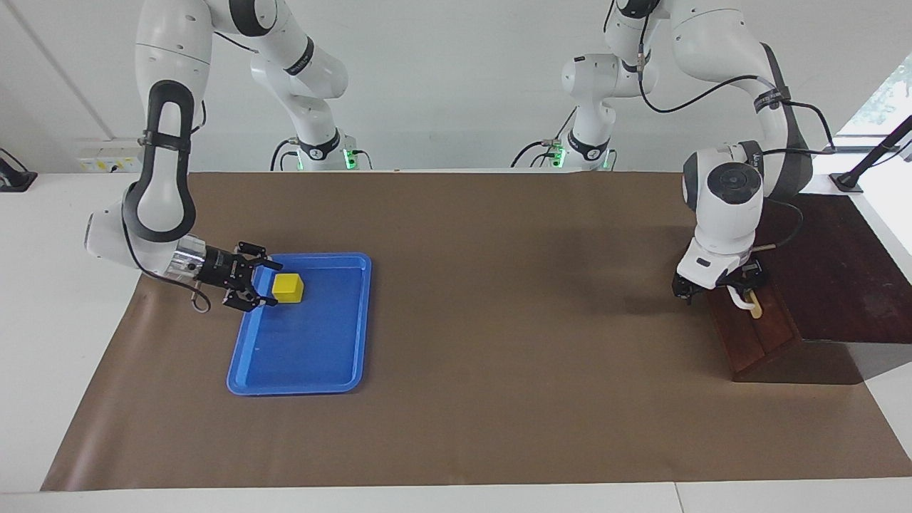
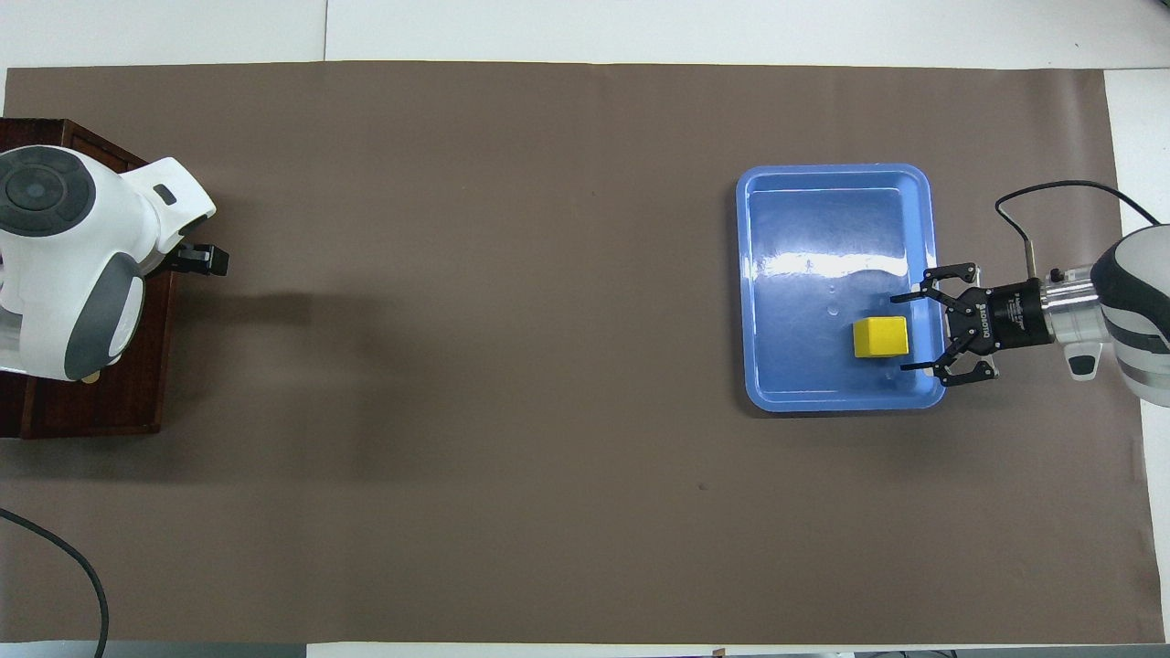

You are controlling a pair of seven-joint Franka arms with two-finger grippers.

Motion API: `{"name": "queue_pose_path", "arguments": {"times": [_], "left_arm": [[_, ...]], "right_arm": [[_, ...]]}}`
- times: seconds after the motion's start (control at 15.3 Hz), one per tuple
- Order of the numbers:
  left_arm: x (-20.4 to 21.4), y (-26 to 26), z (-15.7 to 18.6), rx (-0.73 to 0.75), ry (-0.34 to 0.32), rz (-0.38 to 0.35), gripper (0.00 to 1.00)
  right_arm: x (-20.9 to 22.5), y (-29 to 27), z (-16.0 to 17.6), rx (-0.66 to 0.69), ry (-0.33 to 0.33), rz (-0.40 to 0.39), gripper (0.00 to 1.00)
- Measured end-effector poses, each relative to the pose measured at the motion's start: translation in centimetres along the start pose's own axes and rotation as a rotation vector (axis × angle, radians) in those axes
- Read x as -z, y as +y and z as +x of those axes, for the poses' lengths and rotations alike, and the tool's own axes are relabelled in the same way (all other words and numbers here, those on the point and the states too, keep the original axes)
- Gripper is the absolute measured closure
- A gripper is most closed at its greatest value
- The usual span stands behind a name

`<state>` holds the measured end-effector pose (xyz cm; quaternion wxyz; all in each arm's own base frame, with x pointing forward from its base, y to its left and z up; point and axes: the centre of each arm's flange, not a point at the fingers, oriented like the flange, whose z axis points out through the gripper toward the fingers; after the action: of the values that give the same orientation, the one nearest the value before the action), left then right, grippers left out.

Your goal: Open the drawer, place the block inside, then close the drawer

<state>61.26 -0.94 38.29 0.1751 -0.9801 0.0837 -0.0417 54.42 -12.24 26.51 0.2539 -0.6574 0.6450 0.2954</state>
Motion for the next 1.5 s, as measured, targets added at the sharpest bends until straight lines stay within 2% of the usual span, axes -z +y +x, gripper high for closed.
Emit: {"name": "queue_pose_path", "arguments": {"times": [0.46,0.85,0.92,0.98,1.05,1.18,1.5], "left_arm": [[2.0,5.1,0.8,0.082,0.04,-0.024,0.0],[3.0,7.3,0.9,0.12,0.05,-0.049,0.0],[3.3,8.1,0.9,0.129,0.055,-0.054,0.0],[3.6,8.9,0.9,0.136,0.058,-0.059,0.0],[3.8,9.6,0.9,0.14,0.059,-0.064,0.0],[4.2,10.7,0.8,0.14,0.057,-0.069,0.0],[4.2,10.9,0.7,0.14,0.052,-0.07,0.0]], "right_arm": [[-0.6,0.3,0.5,-0.01,0.015,0.007,0.05],[-0.8,0.5,0.5,-0.012,0.016,0.005,0.11],[-0.8,0.5,0.5,-0.012,0.016,0.005,0.18],[-0.8,0.5,0.4,-0.012,0.016,0.006,0.18],[-0.7,0.5,0.4,-0.011,0.016,0.006,0.24],[-0.7,0.5,0.4,-0.011,0.016,0.007,0.45],[-0.2,-0.4,-0.8,0.025,0.022,0.018,0.45]]}}
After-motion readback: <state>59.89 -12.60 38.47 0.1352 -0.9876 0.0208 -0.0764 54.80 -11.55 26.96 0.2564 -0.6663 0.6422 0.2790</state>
